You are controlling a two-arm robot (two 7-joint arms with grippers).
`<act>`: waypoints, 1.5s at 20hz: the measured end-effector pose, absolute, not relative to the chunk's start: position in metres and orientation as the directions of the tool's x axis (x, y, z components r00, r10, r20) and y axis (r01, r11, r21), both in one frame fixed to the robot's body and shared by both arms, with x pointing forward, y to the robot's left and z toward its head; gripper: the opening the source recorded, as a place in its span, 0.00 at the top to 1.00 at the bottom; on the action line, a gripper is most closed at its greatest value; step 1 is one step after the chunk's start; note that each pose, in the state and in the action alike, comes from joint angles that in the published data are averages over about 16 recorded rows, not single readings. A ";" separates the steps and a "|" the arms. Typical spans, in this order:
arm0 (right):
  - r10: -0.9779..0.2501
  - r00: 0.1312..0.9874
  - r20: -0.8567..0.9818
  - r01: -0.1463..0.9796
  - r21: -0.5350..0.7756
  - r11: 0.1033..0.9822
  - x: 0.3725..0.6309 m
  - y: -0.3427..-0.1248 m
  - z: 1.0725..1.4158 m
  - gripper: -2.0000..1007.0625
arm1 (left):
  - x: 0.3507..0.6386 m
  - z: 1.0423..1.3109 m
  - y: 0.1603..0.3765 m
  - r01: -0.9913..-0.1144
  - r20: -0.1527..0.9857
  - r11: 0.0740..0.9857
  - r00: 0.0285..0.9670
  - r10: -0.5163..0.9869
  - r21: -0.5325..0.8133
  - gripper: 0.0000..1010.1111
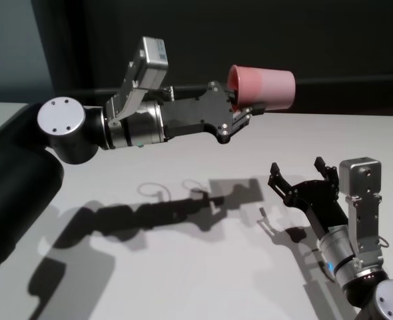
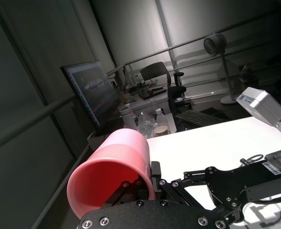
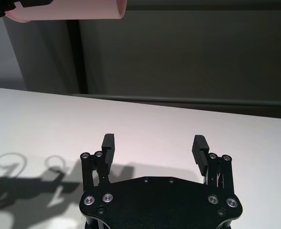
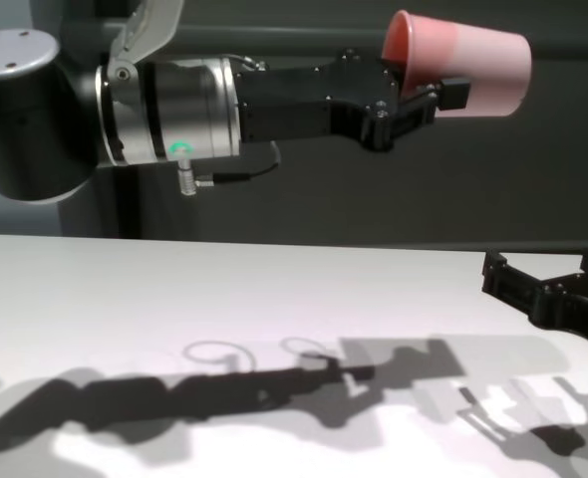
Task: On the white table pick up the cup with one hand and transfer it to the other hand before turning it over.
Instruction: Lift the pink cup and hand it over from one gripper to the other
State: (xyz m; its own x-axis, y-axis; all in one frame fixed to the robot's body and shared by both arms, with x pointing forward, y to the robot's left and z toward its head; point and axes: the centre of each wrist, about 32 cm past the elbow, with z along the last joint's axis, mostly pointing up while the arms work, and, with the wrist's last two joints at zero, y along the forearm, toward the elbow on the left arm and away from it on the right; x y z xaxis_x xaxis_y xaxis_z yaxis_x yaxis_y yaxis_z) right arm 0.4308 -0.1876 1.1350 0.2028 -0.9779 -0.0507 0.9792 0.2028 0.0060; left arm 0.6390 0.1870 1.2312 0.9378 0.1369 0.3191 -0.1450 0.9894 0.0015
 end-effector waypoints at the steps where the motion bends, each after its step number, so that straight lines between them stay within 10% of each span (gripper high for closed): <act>1: -0.978 0.203 -0.051 0.979 0.006 0.203 0.431 -0.188 1.135 0.01 | 0.639 1.231 0.187 -0.145 0.319 0.989 0.938 0.137 0.002 0.96; 30: -0.844 0.365 -0.394 0.930 0.191 0.313 0.430 -0.216 1.164 0.01 | 0.639 1.231 0.189 -0.146 0.321 0.989 0.937 0.137 0.003 0.96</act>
State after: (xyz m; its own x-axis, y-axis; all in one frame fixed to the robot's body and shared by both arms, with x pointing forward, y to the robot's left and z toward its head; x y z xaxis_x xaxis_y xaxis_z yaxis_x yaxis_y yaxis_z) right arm 0.4300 -0.2159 1.1645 0.3649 -0.8435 -0.3941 0.9303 0.3132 0.1911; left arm 0.6393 0.1886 1.2305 0.9370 0.1373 0.3213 -0.1460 0.9893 0.0029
